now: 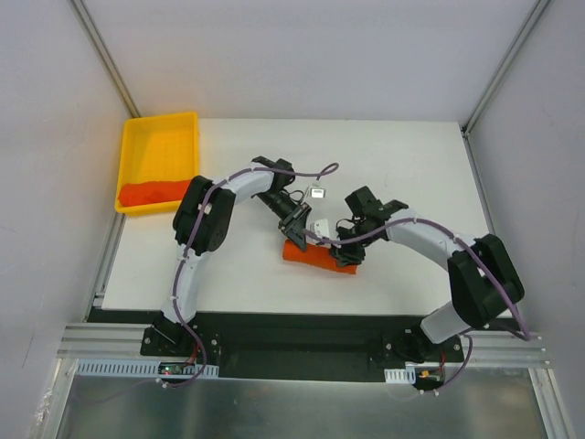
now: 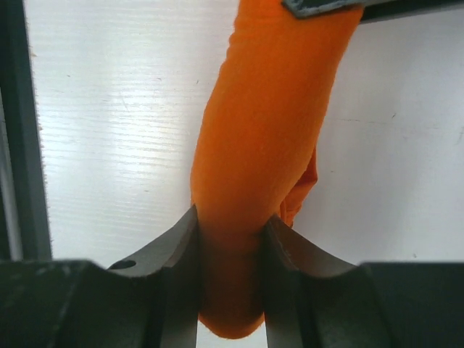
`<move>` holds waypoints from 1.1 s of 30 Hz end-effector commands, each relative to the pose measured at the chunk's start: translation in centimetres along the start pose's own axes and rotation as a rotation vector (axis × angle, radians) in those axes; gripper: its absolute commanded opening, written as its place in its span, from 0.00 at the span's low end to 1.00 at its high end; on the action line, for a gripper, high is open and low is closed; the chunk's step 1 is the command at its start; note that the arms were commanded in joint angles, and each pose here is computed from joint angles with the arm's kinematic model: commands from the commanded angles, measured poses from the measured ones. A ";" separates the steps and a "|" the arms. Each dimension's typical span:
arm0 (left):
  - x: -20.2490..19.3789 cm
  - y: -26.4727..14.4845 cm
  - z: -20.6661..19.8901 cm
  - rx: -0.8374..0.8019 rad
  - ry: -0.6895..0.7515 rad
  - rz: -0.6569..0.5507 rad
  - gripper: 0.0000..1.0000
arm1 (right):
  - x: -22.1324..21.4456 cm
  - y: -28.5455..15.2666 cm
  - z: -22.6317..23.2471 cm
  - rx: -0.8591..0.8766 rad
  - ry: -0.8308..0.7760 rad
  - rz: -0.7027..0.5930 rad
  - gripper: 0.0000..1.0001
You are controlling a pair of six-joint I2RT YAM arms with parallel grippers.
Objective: Roll the t-shirts
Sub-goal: Roll the T-shirt to the center of the board, then pick up the T-shirt from the center of the board.
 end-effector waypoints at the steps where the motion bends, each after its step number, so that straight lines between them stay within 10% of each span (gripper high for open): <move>1: 2.1 -4.5 0.1 0.087 -0.061 -0.099 0.24 | -1.6 -1.3 1.6 0.271 0.239 0.041 0.20; 10: 3.7 -7.9 -5.6 0.498 0.398 -0.072 0.43 | -4.2 -1.8 -2.0 0.392 0.594 0.004 0.17; 20: 2.7 0.1 -7.3 0.781 1.134 0.075 0.55 | -6.1 -2.0 -2.1 0.525 0.846 -0.040 0.17; 33: 5.1 9.3 -8.1 0.604 1.388 0.006 0.63 | -6.6 -1.7 -3.7 0.672 1.032 -0.096 0.15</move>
Point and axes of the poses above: each gripper's point midway between its finger pads, its own y axis out along the fingers, its own z axis along the line the jaws close on, x = y × z, the point moved 10 cm from there along -y, back along the fingers, and after that the axes turned 8 degrees about y, right-handed, at the moved point
